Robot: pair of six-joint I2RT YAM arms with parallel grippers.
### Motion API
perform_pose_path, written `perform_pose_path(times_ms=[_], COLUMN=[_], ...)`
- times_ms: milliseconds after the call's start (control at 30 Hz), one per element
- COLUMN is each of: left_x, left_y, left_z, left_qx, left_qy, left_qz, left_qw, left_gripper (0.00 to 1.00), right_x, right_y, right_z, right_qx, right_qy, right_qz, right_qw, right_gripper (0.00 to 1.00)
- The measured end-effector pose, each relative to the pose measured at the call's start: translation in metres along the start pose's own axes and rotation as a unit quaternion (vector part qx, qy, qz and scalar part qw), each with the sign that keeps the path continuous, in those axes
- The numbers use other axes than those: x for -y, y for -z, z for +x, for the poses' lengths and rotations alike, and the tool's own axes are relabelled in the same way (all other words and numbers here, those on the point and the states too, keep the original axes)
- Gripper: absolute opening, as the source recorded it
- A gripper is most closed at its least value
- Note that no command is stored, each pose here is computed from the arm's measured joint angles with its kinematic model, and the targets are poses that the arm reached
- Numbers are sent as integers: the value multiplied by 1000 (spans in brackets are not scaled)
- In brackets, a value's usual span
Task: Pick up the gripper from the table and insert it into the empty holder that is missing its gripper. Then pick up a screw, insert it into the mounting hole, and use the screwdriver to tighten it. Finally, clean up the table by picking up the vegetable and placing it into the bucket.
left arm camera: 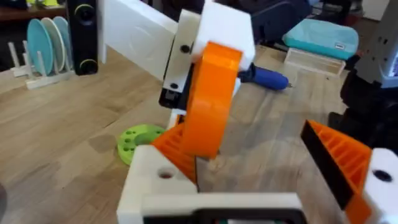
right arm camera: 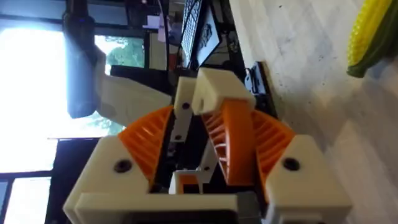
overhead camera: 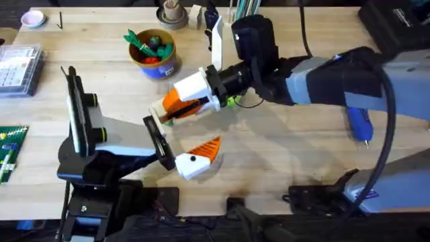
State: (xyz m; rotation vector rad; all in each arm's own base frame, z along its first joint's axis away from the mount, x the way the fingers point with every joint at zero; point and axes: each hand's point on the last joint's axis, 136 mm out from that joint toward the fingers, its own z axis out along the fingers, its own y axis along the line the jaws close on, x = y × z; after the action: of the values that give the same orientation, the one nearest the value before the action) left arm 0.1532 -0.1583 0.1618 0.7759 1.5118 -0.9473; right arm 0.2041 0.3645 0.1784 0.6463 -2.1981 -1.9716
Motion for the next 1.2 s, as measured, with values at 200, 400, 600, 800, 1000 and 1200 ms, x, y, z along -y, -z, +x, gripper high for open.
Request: perform_pose_path(times_ms=[200,400,600,800,1000,1200], left_x=[8,11,12,12,12,12], left_y=[0,0,0,0,0,0], left_z=[2,3,3,3,2,2], left_qx=[-4,-5,-5,-5,-5,-5], left_qy=[3,3,3,3,3,3], left_qz=[23,32,34,34,34,34], left_qw=[1000,999,999,999,999,999], left_gripper=[993,993,992,992,993,993], right_x=[-6,-4,10,31,67,88], right_y=[0,11,42,79,126,153], right_z=[8,1,-28,-59,-76,-51], right_qx=[-22,-10,56,140,209,208], right_qy=[4,15,37,64,54,32], right_qz=[-18,-19,10,63,143,248], right_qw=[1000,1000,998,986,966,946], right_gripper=[884,889,891,894,894,896])
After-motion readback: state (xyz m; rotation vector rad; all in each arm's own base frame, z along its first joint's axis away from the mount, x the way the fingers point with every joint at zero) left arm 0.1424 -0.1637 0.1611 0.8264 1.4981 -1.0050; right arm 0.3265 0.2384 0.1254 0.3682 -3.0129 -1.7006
